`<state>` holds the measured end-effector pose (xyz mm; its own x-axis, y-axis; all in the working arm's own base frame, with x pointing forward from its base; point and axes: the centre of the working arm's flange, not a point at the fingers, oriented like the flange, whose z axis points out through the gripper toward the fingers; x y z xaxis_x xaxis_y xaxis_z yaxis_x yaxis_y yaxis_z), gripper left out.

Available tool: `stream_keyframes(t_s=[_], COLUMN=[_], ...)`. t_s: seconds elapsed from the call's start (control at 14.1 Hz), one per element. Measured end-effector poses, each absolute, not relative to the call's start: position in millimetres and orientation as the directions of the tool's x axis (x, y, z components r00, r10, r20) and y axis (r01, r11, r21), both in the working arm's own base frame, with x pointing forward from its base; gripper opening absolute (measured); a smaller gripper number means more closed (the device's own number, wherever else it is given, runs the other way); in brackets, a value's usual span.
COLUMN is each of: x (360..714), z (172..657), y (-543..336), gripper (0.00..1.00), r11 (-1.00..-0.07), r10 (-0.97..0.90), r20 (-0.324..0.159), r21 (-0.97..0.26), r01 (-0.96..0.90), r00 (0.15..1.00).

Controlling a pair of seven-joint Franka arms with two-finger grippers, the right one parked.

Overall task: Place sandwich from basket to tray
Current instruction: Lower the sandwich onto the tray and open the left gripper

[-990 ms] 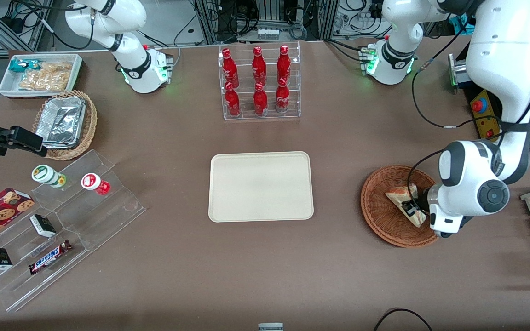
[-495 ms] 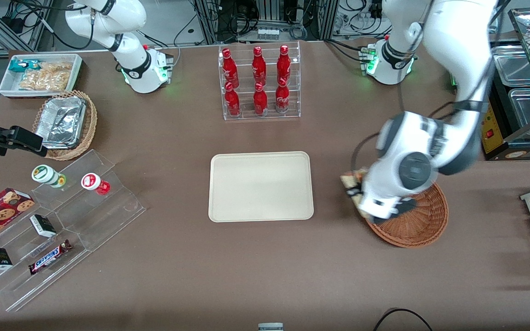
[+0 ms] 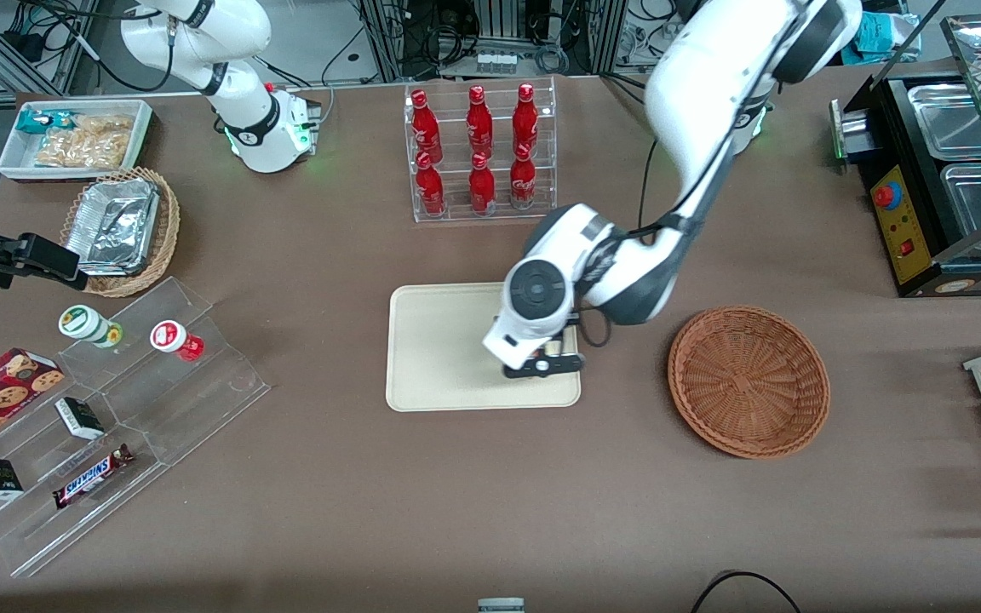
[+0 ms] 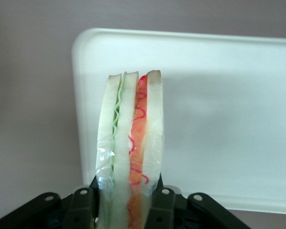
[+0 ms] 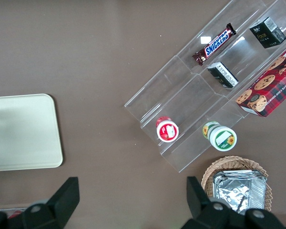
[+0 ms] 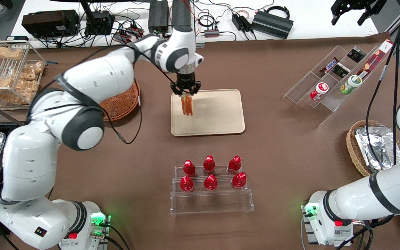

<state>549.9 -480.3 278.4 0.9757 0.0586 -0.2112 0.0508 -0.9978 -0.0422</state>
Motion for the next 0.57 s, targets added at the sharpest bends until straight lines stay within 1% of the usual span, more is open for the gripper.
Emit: stream_keyframes(t_s=[0.28,0.42,0.57], x=[525,520,519], z=[224,213,213], y=[-529,-540,-542], gripper=[0.41,0.41,0.42], r11=[-1.0,-1.0,-1.0], r10=[-0.005,-0.021,-0.028], r20=[-0.202,-0.189,-0.185], r21=[-0.014,0.008,0.012], r01=[-0.008,-0.02,-0.026], r00=[0.979,0.982,0.982])
